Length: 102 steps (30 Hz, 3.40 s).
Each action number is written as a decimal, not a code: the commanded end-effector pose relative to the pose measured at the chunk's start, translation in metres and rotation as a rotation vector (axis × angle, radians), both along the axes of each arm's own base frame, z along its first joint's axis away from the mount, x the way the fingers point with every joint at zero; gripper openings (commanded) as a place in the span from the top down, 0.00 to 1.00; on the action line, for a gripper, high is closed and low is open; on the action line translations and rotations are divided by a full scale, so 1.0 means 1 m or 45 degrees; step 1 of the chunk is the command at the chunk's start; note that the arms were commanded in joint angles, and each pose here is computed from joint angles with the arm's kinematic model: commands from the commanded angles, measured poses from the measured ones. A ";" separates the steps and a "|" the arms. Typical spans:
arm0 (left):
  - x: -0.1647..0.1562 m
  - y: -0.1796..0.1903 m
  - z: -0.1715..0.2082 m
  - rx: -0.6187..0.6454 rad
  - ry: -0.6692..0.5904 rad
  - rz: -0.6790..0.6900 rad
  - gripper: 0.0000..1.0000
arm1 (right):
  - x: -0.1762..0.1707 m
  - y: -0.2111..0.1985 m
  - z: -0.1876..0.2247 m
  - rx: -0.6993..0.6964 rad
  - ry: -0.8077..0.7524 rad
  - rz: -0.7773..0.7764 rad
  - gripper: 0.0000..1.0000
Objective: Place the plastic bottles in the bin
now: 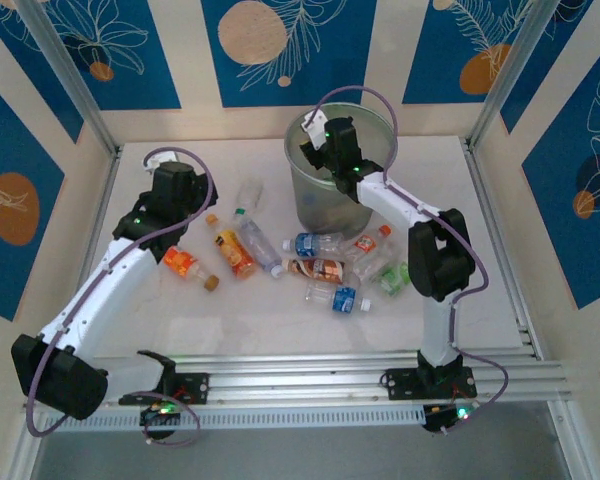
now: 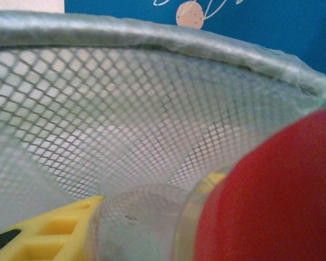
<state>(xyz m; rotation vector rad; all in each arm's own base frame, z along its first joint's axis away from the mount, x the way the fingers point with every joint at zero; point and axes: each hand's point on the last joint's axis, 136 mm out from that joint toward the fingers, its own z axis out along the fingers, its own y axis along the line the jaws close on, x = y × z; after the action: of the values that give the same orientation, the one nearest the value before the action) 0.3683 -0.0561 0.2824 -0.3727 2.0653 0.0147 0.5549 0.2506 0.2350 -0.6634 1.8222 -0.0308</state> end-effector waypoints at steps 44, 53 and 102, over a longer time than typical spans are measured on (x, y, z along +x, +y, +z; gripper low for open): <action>-0.008 0.001 0.033 -0.071 -0.088 -0.030 0.00 | -0.168 -0.123 0.133 0.417 0.429 -0.662 0.20; -0.009 -0.001 0.025 -0.081 -0.075 -0.040 0.01 | -0.295 -0.196 0.035 0.620 0.783 -1.073 0.21; -0.005 -0.004 0.005 -0.083 -0.030 -0.041 0.01 | -0.271 -0.245 -0.192 0.911 1.296 -1.441 0.22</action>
<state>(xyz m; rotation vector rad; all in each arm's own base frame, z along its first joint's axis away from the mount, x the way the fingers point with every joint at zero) 0.3607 -0.0634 0.2881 -0.3535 2.0557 -0.0738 0.2697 0.0076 0.0399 1.1229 2.7140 0.2343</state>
